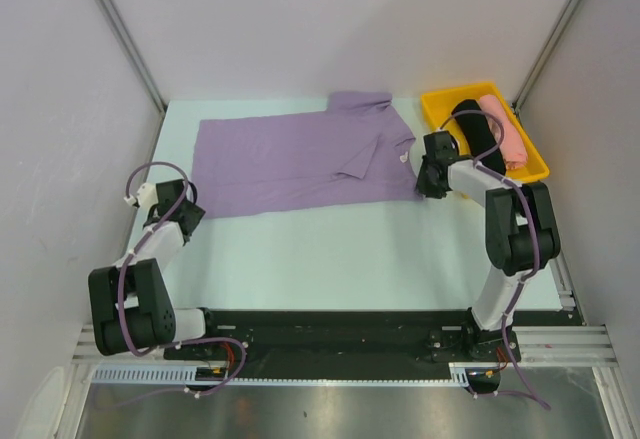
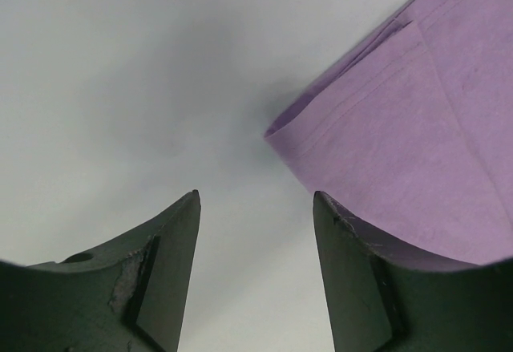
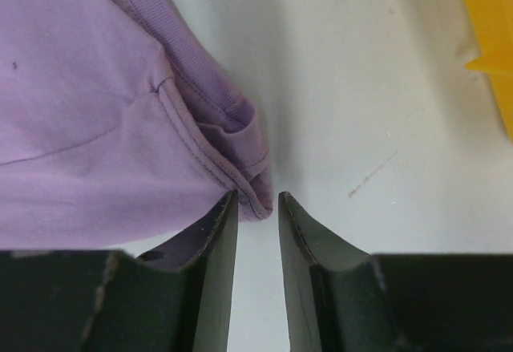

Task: Roll the t-shirts
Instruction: Fold the T-shirt at the center of the board.

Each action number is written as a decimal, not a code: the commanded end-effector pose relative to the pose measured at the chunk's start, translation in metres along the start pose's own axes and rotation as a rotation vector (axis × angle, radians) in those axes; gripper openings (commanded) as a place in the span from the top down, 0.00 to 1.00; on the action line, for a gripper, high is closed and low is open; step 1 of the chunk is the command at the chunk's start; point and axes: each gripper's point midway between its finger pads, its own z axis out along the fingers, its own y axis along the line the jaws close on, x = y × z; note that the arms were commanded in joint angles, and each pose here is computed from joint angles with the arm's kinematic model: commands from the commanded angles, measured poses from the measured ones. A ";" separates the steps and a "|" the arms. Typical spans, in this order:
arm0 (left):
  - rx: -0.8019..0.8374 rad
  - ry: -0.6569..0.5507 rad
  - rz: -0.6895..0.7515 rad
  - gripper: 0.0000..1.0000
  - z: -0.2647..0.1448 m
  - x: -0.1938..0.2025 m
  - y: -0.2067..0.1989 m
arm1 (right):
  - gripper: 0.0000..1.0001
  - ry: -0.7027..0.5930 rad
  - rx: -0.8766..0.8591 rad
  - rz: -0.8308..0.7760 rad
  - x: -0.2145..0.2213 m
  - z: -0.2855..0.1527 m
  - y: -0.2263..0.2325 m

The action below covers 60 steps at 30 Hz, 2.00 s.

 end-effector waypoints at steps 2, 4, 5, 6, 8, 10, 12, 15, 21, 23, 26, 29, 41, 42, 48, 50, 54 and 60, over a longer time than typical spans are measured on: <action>0.019 -0.030 -0.049 0.37 0.012 -0.013 -0.014 | 0.62 -0.072 -0.129 0.085 -0.018 -0.030 0.021; 0.008 -0.030 -0.046 0.38 0.017 -0.014 -0.015 | 0.54 -0.074 -0.158 0.105 -0.011 -0.036 0.022; 0.007 -0.031 -0.046 0.38 0.018 -0.015 -0.016 | 0.52 -0.086 -0.185 0.126 -0.012 -0.038 0.027; 0.010 -0.033 -0.050 0.39 0.020 -0.016 -0.018 | 0.50 -0.097 -0.196 0.138 -0.011 -0.041 0.027; 0.018 -0.034 -0.057 0.40 0.024 -0.019 -0.023 | 0.47 -0.106 -0.199 0.163 -0.006 -0.039 0.023; 0.020 -0.028 -0.054 0.40 0.028 -0.019 -0.027 | 0.44 -0.117 -0.242 0.202 -0.006 -0.040 0.024; 0.031 -0.026 -0.056 0.40 0.030 -0.020 -0.031 | 0.44 -0.096 -0.262 0.235 0.006 -0.037 0.022; 0.057 -0.031 -0.066 0.42 0.029 -0.021 -0.035 | 0.42 -0.131 -0.271 0.267 0.007 -0.037 0.018; 0.047 -0.032 -0.084 0.41 0.031 -0.019 -0.030 | 0.44 -0.100 -0.274 0.292 0.015 -0.026 0.017; 0.054 -0.019 -0.086 0.42 0.034 -0.017 -0.034 | 0.44 -0.126 -0.284 0.298 0.009 -0.023 0.018; 0.059 -0.016 -0.091 0.45 0.037 -0.020 -0.039 | 0.44 -0.119 -0.287 0.316 0.010 -0.018 0.017; 0.046 0.006 -0.089 0.46 0.041 -0.017 -0.041 | 0.44 -0.127 -0.284 0.332 0.007 -0.016 0.016; 0.015 0.050 -0.083 0.62 0.051 -0.013 -0.044 | 0.49 -0.123 -0.228 0.337 0.013 0.010 0.006; 0.012 0.051 -0.082 0.64 0.051 -0.013 -0.044 | 0.51 -0.125 -0.226 0.336 0.013 0.011 0.006; 0.001 0.038 -0.067 0.99 0.047 -0.017 -0.041 | 0.79 -0.139 -0.204 0.318 0.007 0.015 0.004; -0.022 0.021 -0.051 1.00 0.046 -0.020 -0.035 | 0.91 -0.154 -0.210 0.308 -0.003 0.010 0.006; -0.072 -0.013 -0.031 1.00 0.032 -0.029 -0.021 | 1.00 -0.132 -0.161 0.302 0.000 -0.008 -0.004; -0.158 -0.051 0.004 1.00 0.008 -0.026 0.015 | 1.00 -0.115 -0.109 0.290 0.020 -0.045 -0.023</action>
